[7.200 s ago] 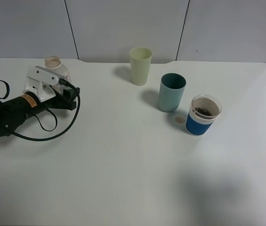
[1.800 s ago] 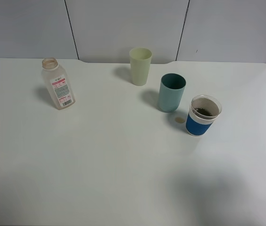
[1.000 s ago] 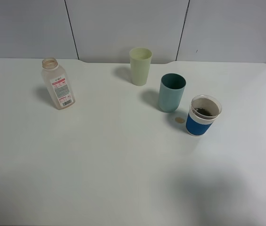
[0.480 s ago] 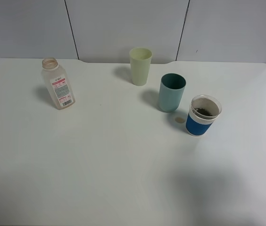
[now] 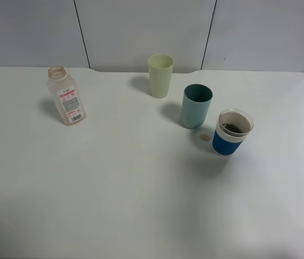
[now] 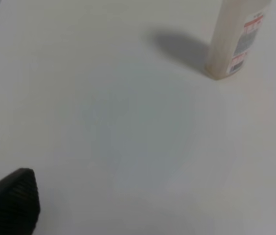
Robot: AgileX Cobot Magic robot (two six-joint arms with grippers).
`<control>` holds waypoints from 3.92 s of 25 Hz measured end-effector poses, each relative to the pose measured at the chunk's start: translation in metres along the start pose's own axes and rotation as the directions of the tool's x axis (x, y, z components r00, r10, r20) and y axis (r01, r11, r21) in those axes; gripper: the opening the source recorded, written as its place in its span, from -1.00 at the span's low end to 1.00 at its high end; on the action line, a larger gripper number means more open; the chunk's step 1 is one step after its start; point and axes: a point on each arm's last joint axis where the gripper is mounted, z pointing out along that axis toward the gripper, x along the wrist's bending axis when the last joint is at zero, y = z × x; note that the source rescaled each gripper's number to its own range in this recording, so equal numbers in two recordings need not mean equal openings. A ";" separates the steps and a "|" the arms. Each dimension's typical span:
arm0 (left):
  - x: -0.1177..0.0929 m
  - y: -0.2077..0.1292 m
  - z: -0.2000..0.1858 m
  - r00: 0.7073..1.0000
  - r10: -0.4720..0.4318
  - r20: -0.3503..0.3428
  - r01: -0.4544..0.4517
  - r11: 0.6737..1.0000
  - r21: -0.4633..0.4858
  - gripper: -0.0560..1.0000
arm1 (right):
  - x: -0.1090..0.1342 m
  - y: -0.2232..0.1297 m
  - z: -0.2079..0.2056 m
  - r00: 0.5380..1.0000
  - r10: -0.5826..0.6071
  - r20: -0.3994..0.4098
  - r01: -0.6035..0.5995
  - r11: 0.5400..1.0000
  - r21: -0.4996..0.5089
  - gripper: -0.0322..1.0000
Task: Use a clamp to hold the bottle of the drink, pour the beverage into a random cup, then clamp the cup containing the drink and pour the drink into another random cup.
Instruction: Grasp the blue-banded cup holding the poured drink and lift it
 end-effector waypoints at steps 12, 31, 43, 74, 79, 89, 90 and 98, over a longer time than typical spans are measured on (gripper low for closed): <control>0.000 0.000 0.000 1.000 0.000 0.000 0.000 1.000 0.000 1.00 | 0.062 0.020 0.063 0.949 -0.178 -0.259 0.186 0.982 0.007 1.00; 0.000 0.000 0.000 1.000 0.000 0.000 0.000 1.000 0.000 1.00 | 0.081 0.021 0.090 0.938 -0.176 -0.299 0.193 0.981 0.031 1.00; 0.000 0.000 0.000 1.000 0.000 0.000 0.000 1.000 0.000 1.00 | 0.073 -0.006 0.114 0.940 -0.200 -0.276 0.199 0.979 -0.033 1.00; 0.000 0.000 0.000 1.000 0.000 0.000 0.000 1.000 0.000 1.00 | 0.053 -0.115 0.129 0.967 0.039 -0.250 0.001 0.987 0.158 1.00; 0.000 0.000 0.000 1.000 0.000 0.000 0.000 1.000 0.000 1.00 | 0.047 -0.123 0.129 0.969 0.072 -0.238 -0.040 0.990 0.135 1.00; 0.000 0.000 0.000 1.000 0.000 0.000 0.000 1.000 0.000 1.00 | 0.042 -0.119 0.130 0.972 0.054 -0.228 -0.051 0.998 0.021 1.00; 0.000 0.000 0.000 1.000 0.000 0.000 0.000 1.000 0.000 1.00 | 0.041 -0.118 0.130 0.975 0.053 -0.216 -0.051 0.999 0.012 1.00; 0.000 0.000 0.000 1.000 0.000 0.000 0.000 1.000 0.000 1.00 | 0.031 -0.117 0.132 0.990 0.078 -0.116 -0.078 0.997 0.005 1.00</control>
